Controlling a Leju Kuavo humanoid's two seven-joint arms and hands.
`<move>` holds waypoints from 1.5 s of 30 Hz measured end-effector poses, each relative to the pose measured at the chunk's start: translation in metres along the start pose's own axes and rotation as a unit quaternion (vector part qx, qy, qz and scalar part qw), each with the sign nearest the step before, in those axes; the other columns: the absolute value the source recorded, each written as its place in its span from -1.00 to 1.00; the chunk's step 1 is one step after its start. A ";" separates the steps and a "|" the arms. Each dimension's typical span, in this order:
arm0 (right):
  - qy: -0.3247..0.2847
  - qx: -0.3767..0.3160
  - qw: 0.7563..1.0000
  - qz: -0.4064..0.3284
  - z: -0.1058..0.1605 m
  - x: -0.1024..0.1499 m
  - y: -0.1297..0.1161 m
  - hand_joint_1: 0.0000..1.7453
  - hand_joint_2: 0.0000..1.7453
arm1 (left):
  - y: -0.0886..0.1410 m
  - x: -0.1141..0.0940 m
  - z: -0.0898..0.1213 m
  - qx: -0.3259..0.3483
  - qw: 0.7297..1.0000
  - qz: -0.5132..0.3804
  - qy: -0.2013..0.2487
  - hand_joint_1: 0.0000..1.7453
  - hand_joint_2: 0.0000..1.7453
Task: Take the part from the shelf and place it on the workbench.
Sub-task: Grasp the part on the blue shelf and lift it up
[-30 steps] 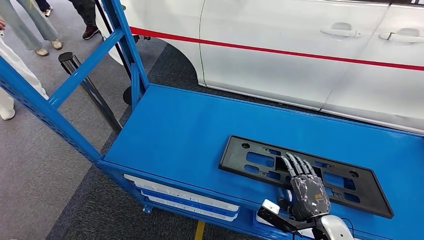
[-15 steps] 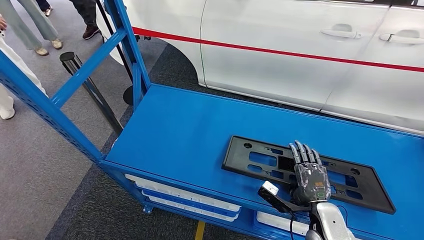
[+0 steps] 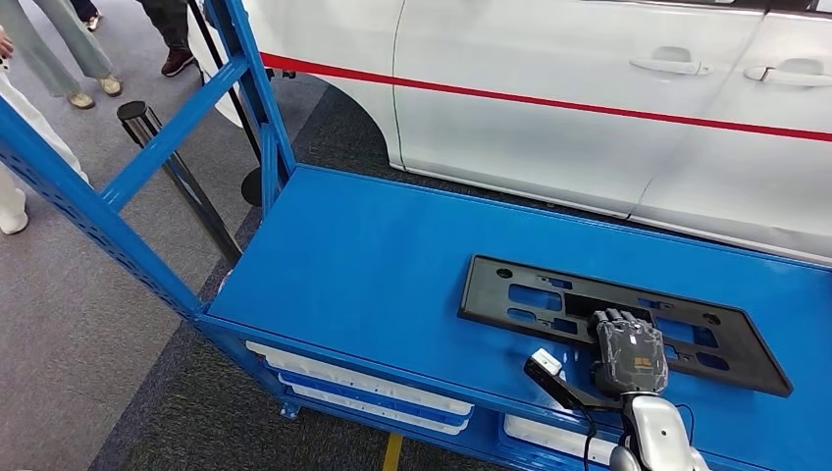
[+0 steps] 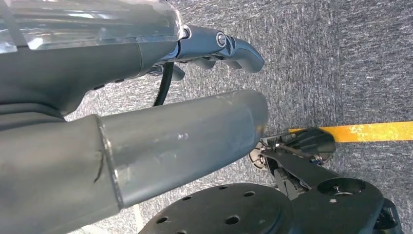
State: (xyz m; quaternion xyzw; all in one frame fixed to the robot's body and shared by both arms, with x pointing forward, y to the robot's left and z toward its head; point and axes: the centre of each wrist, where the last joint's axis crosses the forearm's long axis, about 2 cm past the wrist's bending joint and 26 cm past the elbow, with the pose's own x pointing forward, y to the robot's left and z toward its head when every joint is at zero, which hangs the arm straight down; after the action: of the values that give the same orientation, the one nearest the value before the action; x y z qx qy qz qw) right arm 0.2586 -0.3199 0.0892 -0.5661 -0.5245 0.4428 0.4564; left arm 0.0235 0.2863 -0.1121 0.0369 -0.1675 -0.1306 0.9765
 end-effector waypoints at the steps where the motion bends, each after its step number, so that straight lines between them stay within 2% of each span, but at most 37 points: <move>1: 0.001 0.000 1.000 0.000 0.000 0.000 0.000 1.00 1.00 | 0.000 0.000 0.000 0.000 1.000 0.000 0.000 -1.00 -1.00; 6: 0.003 0.000 1.000 0.001 -0.001 -0.001 0.000 1.00 1.00 | 0.000 0.000 0.000 0.000 1.000 0.000 0.002 -1.00 -1.00; 12: 0.002 0.015 1.000 -0.007 0.009 -0.003 0.006 1.00 1.00 | -0.002 -0.006 0.002 -0.010 0.999 0.002 0.049 -1.00 -1.00; 16: 0.002 0.021 1.000 -0.011 0.018 -0.003 0.010 1.00 1.00 | -0.003 -0.009 0.003 -0.010 0.998 0.001 0.055 -1.00 1.00; 32: 0.001 0.026 1.000 -0.011 0.020 -0.003 0.011 1.00 1.00 | -0.003 -0.009 0.003 -0.010 0.997 0.003 0.074 -1.00 1.00; 37: -0.021 0.008 1.000 -0.016 0.024 -0.003 0.008 1.00 1.00 | -0.002 -0.009 0.003 -0.004 0.996 0.003 0.088 -1.00 1.00; 40: -0.051 -0.017 0.998 -0.038 0.032 -0.003 -0.002 1.00 1.00 | -0.001 -0.009 0.003 -0.003 0.996 0.004 0.091 -1.00 1.00; 45: -0.094 -0.075 0.991 -0.049 0.039 -0.001 -0.032 1.00 1.00 | 0.003 -0.010 0.002 0.002 0.995 0.002 0.096 -1.00 1.00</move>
State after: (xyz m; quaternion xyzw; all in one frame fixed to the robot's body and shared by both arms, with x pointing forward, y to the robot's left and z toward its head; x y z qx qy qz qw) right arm 0.2143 -0.3176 0.1131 -0.5280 -0.6243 0.4304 0.3824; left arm 0.0140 0.2917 -0.1127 0.0513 -0.0731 -0.1243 0.9882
